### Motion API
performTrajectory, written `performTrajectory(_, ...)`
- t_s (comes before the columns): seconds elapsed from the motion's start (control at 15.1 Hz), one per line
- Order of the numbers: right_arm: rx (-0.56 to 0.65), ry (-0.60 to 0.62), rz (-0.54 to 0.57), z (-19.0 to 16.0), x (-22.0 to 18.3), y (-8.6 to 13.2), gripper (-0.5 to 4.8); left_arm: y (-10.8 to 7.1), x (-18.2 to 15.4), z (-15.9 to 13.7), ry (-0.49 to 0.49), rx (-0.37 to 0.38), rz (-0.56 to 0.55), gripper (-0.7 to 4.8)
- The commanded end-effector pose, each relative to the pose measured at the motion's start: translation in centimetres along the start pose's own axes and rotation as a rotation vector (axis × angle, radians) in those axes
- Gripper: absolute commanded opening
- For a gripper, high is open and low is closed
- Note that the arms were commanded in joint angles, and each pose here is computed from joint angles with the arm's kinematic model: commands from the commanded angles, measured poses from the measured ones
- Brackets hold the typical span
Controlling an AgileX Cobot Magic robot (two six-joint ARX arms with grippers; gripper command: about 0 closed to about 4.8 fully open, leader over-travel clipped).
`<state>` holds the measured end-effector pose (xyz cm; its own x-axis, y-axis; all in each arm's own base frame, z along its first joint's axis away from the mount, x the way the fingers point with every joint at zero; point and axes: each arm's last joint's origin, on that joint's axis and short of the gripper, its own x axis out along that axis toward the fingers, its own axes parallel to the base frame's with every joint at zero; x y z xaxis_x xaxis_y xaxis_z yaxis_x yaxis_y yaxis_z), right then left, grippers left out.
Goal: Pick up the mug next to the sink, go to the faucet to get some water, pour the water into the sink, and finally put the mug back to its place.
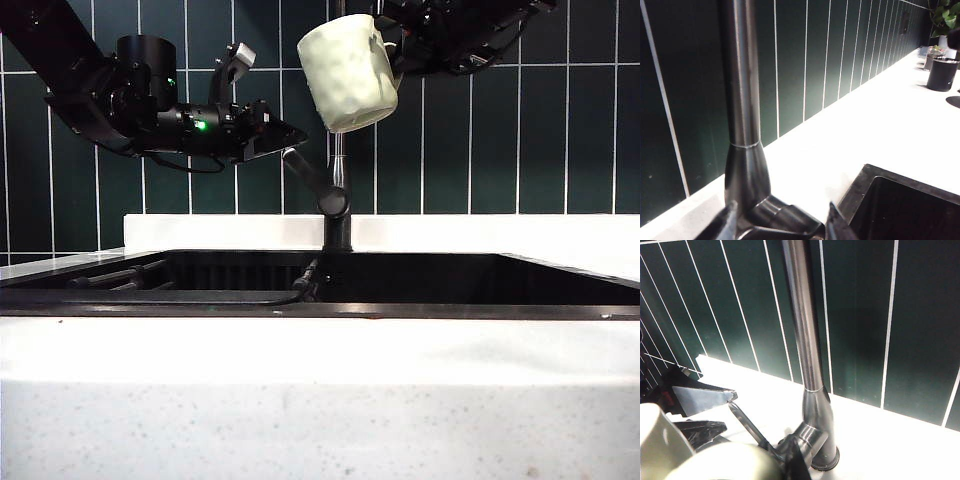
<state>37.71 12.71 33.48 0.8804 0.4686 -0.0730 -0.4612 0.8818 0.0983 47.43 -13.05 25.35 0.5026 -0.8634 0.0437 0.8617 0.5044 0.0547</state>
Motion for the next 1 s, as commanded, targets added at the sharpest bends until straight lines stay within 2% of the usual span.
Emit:
performTrajectory(0.07,-0.002,-0.070,0.007,1.2,-0.3,0.2,-0.01,-0.5,0.1,-0.6,0.052,-0.060,-0.112,2.23)
performTrajectory(0.4,-0.011,-0.072,0.006,1.3,-0.3,0.1,-0.01,-0.8,0.1,-1.0,0.080,-0.100,-0.173,2.23)
performTrajectory(0.46,-0.021,-0.072,0.006,1.3,-0.3,0.1,-0.01,-0.9,0.1,-1.1,0.084,-0.108,-0.199,2.09)
performTrajectory(0.8,-0.024,-0.071,0.002,1.2,-0.3,0.1,-0.01,-0.9,0.1,-0.5,0.065,-0.052,-0.212,2.06)
performTrajectory(1.0,-0.027,-0.072,-0.025,1.2,-0.3,-0.1,-0.01,-1.2,-0.1,1.6,0.000,-0.019,-0.240,2.07)
